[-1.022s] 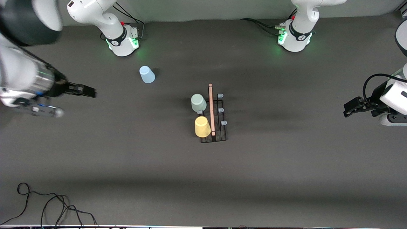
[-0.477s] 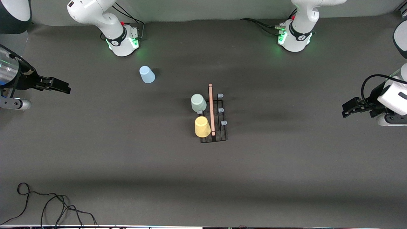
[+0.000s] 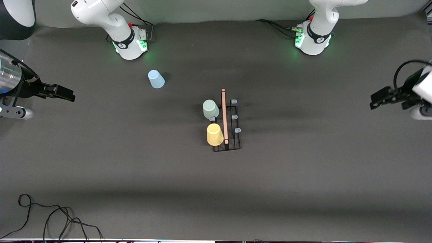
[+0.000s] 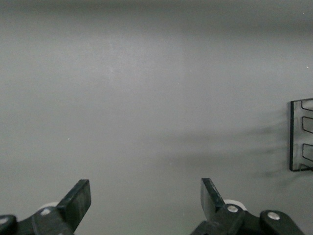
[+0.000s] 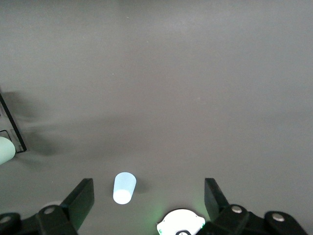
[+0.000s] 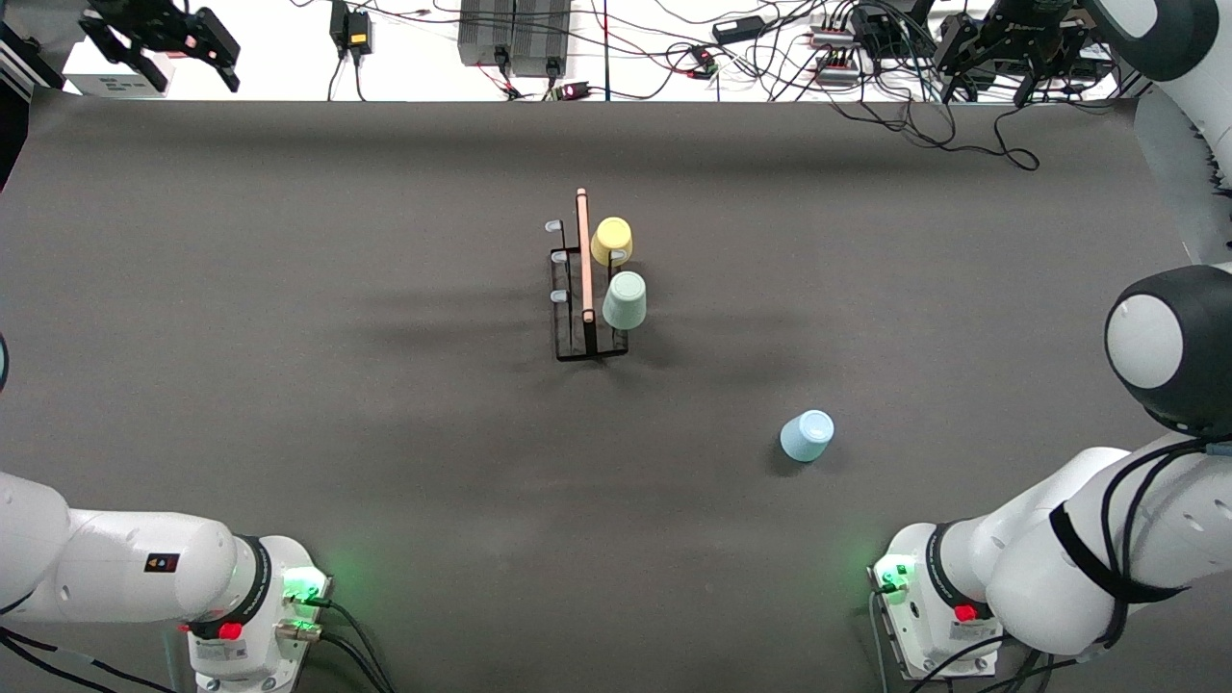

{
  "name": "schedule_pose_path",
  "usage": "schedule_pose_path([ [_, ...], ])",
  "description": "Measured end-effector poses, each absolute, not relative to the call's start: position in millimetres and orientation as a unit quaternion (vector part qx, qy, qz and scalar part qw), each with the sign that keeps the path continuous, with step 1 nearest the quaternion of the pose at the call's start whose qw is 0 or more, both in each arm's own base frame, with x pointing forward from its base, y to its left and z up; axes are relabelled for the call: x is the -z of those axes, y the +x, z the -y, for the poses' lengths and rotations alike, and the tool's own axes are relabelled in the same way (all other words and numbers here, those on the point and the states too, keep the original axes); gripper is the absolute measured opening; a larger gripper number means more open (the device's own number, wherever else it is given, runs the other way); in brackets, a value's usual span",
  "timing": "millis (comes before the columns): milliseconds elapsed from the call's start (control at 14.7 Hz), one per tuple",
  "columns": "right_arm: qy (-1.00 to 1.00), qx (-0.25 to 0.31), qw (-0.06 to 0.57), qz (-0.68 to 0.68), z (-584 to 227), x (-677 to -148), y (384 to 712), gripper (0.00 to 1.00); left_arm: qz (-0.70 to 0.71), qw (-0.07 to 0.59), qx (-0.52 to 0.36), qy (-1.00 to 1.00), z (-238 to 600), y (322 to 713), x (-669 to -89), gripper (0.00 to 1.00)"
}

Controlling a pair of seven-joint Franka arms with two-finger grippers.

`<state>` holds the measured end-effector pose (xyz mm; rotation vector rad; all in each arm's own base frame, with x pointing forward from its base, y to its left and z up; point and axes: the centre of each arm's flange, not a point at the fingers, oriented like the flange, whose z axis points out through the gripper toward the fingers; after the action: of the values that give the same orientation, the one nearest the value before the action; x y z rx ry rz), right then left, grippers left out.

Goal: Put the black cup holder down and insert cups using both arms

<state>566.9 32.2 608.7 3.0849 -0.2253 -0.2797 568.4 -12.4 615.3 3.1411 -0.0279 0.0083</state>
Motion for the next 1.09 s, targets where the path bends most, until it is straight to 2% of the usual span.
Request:
schedule_pose_path([
  [204,0.993,0.093,0.013,0.071,-19,-607,568,1.00,0.011,-0.012,-0.012,1.000,11,558,-634,1.00],
  [1090,0.997,0.053,0.004,0.062,-10,-624,550,1.00,0.018,-0.018,-0.001,1.000,15,565,-619,1.00],
])
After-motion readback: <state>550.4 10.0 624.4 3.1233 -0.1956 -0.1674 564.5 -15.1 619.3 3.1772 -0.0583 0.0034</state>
